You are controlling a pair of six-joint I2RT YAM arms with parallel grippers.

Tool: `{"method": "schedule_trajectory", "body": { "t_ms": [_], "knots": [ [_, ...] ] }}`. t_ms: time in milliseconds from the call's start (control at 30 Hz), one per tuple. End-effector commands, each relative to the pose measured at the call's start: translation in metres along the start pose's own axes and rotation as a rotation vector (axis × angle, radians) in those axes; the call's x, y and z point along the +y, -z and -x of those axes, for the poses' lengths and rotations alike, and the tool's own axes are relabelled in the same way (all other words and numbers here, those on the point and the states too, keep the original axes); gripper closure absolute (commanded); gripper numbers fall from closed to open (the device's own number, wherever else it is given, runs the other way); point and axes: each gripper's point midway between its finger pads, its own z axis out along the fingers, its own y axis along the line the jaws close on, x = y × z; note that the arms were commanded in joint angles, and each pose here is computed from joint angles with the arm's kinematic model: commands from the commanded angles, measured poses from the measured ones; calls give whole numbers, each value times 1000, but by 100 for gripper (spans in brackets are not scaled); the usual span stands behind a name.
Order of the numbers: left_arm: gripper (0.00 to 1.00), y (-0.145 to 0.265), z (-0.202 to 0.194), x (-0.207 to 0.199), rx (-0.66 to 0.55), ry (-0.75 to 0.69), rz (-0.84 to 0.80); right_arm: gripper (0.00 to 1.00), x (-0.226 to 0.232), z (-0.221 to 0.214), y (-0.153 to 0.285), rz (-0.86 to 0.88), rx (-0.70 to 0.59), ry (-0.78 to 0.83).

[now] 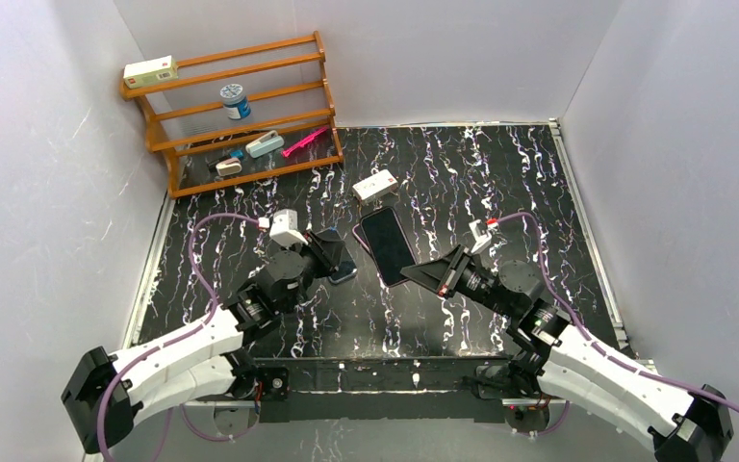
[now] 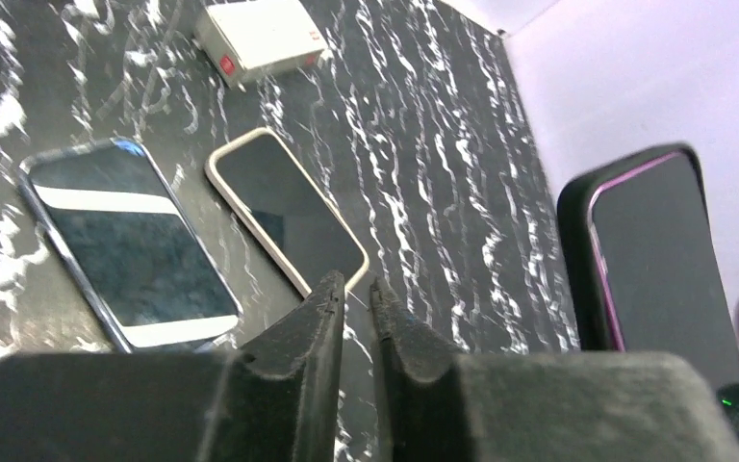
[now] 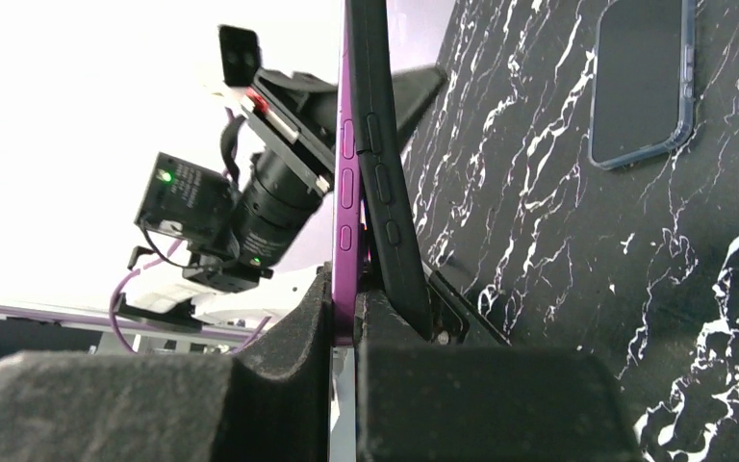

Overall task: Take the phone out of the phone case
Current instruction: Remove the phone case from the phone.

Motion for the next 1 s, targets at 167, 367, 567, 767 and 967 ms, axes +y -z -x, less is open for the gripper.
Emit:
{"method": "schedule_trajectory", "body": {
  "t_ms": [167,367,567,767,967],
  "knots": [
    [42,32,-17,-57,138,203,-334,99,54,43,2,222,-214,-15],
    [34,49,-29,-82,238,287,-490,99,61,44,-2,259,-210,-29],
    [32,56,-36,-85,278,302,-524,99,67,44,-5,275,-196,-29],
    [32,55,-35,-95,295,303,-555,99,63,37,-7,274,-167,-39],
    [32,53,-35,-97,293,316,-550,99,62,36,-6,282,-161,-48]
  ]
}}
